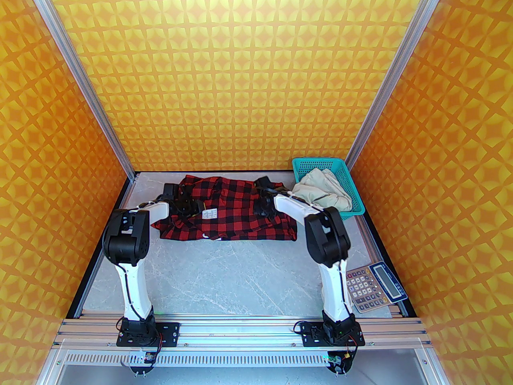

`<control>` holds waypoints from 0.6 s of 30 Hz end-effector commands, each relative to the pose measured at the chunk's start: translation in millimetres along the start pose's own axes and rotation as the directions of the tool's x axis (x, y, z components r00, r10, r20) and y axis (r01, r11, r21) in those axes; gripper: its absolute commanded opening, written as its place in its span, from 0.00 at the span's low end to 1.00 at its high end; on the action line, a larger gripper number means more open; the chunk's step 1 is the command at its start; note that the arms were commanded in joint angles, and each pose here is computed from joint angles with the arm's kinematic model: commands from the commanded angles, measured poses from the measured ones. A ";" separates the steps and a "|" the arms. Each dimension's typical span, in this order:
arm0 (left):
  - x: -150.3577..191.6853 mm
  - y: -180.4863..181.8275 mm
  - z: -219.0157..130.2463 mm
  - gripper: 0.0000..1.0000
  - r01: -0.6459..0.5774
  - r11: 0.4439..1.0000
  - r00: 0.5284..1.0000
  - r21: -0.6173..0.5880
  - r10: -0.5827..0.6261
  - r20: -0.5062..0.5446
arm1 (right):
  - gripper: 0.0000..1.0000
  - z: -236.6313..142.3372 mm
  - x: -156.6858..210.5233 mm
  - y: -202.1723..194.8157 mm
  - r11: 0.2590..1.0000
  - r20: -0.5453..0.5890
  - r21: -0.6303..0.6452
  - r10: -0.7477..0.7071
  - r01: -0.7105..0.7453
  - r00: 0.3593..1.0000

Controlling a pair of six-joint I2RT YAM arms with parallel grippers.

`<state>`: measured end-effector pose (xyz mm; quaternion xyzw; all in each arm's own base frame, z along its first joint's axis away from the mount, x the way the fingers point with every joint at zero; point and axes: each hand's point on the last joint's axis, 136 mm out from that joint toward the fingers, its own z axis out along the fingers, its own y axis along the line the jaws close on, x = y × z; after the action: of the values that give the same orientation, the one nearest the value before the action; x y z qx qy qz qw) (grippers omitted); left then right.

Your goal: Fold and stack the mixed laundry pile

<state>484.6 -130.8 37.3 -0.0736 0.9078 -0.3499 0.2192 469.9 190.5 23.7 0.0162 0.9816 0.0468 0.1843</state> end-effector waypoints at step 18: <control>169.0 31.5 -87.7 0.36 0.215 0.960 0.972 -0.178 -0.228 -0.052 | 0.43 -30.8 183.9 -37.6 0.999 -0.230 -0.016 0.033 -0.038 0.973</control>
<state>320.1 -110.7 28.9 -0.1527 0.9190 -0.3211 0.1705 345.0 176.8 20.1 0.0070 0.9824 0.0905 0.1635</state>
